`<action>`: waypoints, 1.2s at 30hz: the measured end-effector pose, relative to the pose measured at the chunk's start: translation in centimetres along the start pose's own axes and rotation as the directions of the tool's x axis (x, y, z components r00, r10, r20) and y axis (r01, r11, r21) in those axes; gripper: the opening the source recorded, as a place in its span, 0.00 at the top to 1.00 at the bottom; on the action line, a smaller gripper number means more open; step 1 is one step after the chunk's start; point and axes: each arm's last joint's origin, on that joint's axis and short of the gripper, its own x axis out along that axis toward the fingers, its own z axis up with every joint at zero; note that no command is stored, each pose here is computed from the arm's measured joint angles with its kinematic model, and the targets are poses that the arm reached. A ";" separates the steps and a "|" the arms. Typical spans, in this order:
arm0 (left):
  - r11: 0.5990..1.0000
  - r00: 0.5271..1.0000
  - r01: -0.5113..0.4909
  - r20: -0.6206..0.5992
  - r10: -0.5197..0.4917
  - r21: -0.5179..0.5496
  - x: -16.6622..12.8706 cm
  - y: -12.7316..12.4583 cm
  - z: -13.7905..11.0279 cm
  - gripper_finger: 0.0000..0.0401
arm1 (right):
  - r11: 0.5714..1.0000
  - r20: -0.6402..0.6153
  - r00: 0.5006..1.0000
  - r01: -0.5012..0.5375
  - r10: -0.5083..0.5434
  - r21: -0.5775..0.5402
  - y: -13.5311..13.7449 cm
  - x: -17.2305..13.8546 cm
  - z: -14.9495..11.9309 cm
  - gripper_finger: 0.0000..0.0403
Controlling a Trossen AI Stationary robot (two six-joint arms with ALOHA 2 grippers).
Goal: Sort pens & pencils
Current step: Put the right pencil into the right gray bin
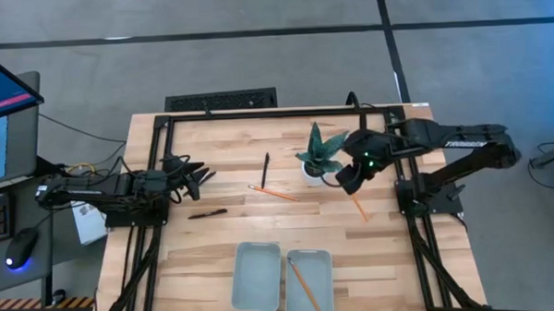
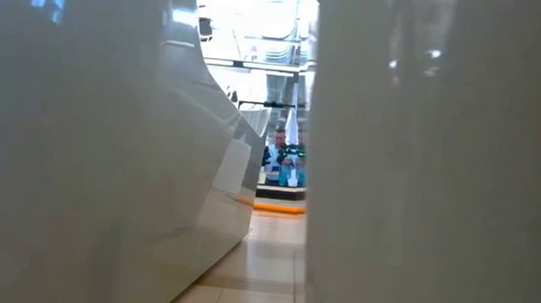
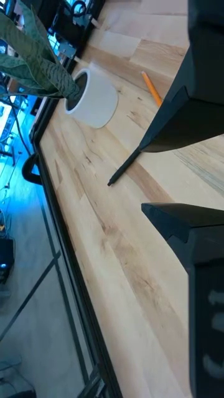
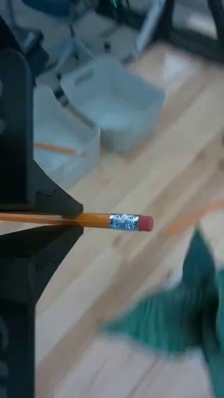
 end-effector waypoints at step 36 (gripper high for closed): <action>0.996 0.988 0.086 -0.127 -0.083 0.011 -0.1 0.0 -0.8 0.67 | 0.955 -0.020 0.957 -0.290 0.289 -0.060 11.6 13.7 -3.5 0.88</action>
